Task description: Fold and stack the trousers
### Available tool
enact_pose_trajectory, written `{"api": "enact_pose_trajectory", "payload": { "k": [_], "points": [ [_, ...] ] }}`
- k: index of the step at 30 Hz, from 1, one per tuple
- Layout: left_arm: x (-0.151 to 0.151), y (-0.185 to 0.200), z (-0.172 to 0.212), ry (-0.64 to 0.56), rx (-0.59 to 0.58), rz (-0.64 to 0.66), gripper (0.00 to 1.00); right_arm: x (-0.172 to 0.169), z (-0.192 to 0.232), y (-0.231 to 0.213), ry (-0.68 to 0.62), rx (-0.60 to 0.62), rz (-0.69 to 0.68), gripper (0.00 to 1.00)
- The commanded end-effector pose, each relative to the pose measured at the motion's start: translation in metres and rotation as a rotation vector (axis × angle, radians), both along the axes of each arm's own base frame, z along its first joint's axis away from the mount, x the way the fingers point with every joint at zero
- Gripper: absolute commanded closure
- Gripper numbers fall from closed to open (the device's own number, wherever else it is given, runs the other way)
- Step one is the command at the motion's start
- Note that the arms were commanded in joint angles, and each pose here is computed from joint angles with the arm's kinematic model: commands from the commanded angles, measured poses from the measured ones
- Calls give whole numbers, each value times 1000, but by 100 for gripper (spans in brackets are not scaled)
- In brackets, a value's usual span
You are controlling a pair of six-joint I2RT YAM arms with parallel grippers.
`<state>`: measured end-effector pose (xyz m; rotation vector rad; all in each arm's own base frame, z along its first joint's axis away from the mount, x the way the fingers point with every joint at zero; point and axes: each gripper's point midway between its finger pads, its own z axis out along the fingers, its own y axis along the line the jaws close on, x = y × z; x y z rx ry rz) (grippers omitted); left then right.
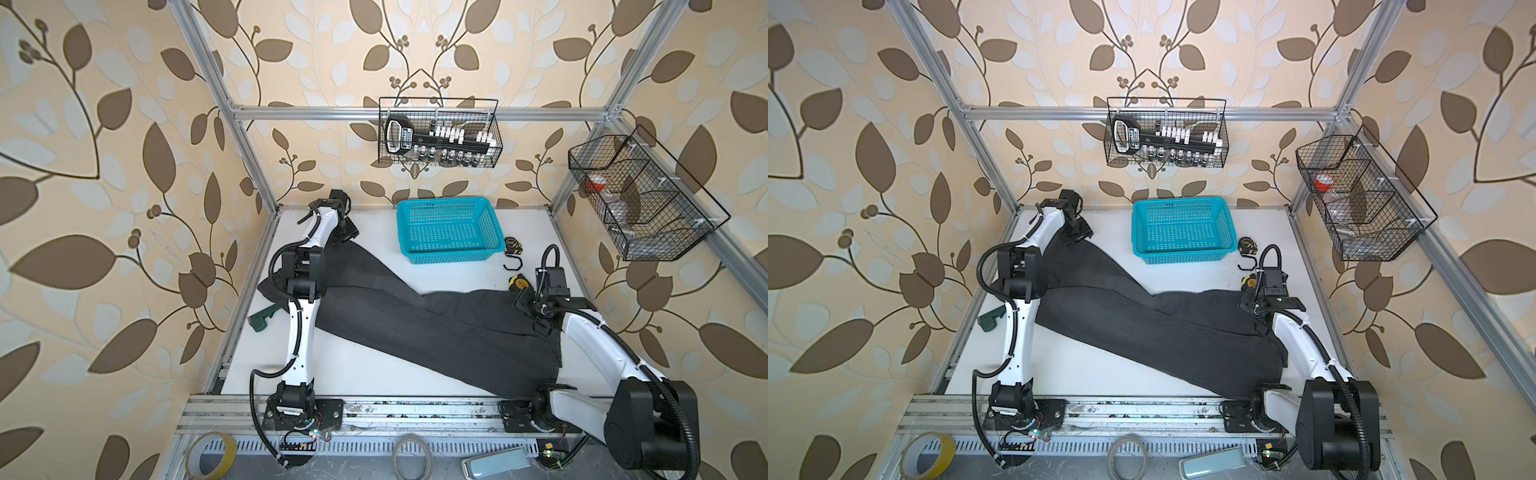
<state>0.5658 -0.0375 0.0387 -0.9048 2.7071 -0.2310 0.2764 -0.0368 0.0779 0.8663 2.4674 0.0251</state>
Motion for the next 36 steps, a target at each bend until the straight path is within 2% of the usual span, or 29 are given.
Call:
{"api": "enact_pose_trajectory", "payload": {
  "k": [1, 4, 8, 11, 13, 20, 26, 32, 36],
  "points": [
    [-11, 4, -4, 57, 37, -18, 45, -10, -10, -2, 48, 7, 8, 34],
    [-13, 3, -12, 77, 36, -35, 56, -11, -13, -5, 61, 12, -2, 34],
    [-21, 1, -25, 123, 22, -51, 79, -11, -12, -11, 64, 19, -19, 34],
    [-19, 1, -17, 105, 25, -54, 95, -10, -8, -15, 57, 18, -28, 34],
    [-14, 3, -2, 73, 24, -42, 100, -10, -8, -17, 55, 25, -34, 34],
    [1, 7, 79, -117, -36, 10, 100, -3, -10, -18, 23, 107, -86, 34],
    [-8, 7, 134, -224, -100, 21, 100, 17, 2, -22, 4, 110, -88, 34],
    [-30, 21, 155, -255, -99, 47, 100, 38, 6, -24, -18, 133, -101, 34],
    [-35, 39, 148, -237, -86, 82, 100, 44, -1, -27, 6, 123, -120, 35]
  ]
}}
